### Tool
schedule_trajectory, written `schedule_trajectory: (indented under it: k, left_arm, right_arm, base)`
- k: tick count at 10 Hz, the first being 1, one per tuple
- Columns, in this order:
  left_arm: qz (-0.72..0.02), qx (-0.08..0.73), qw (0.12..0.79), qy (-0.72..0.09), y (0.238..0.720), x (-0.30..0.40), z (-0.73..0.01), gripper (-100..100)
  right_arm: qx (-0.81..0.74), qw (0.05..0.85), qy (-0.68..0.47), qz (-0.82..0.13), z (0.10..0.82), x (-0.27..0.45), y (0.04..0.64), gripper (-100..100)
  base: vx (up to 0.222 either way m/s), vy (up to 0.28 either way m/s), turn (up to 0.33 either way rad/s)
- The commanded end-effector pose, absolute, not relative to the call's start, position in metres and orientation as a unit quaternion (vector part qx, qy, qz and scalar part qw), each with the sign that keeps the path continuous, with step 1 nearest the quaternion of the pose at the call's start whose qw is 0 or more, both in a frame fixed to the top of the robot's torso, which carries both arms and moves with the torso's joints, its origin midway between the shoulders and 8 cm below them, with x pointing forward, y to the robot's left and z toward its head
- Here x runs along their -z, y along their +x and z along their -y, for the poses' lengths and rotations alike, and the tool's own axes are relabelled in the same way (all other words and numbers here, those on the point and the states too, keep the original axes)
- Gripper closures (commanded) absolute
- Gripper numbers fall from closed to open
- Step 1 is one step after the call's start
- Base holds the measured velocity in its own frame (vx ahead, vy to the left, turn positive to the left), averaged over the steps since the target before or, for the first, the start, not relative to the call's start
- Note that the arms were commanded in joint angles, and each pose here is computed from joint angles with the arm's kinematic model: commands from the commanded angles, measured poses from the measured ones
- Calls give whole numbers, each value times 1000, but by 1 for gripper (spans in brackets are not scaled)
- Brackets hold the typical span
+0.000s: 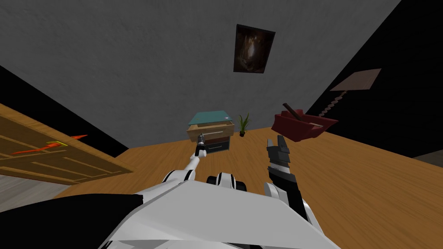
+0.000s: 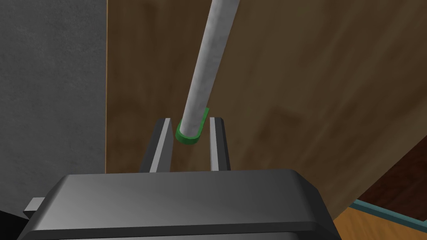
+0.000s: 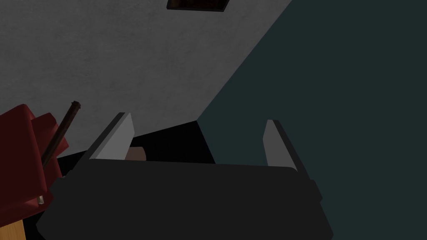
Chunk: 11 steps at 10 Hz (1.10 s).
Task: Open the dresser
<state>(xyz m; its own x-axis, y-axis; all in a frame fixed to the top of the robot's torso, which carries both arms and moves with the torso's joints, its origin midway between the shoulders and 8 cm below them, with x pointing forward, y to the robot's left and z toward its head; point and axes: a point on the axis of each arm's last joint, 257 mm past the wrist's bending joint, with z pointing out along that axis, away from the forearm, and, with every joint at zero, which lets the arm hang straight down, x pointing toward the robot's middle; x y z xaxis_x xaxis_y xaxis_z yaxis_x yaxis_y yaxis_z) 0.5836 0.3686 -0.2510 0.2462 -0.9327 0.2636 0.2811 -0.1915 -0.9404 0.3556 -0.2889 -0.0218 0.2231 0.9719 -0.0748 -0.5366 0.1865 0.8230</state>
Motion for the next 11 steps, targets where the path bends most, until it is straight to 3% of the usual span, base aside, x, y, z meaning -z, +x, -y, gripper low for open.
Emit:
schedule_trajectory:
  k: [1,3,6,7,11]
  left_arm:
    - [-299,536,556,-560,595,255,-361,100]
    - [-298,537,557,-559,594,253,-361,100]
    - [-301,540,554,-558,595,253,-355,100]
    - [-302,541,554,-556,606,242,-356,-100]
    - [-305,545,550,-554,627,220,-357,-100]
  right_arm:
    - [-537,702,344,-316,289,22,356,0]
    - [-537,702,344,-316,289,22,356,0]
    - [-537,702,344,-316,289,22,356,0]
    - [-537,702,344,-316,289,22,356,0]
    - [-537,702,344,-316,289,22,356,0]
  base:
    - [-65,-1,5]
    - [-65,-17,11]
    - [-208,-56,19]
    - [-119,-42,48]
    - [-22,-18,35]
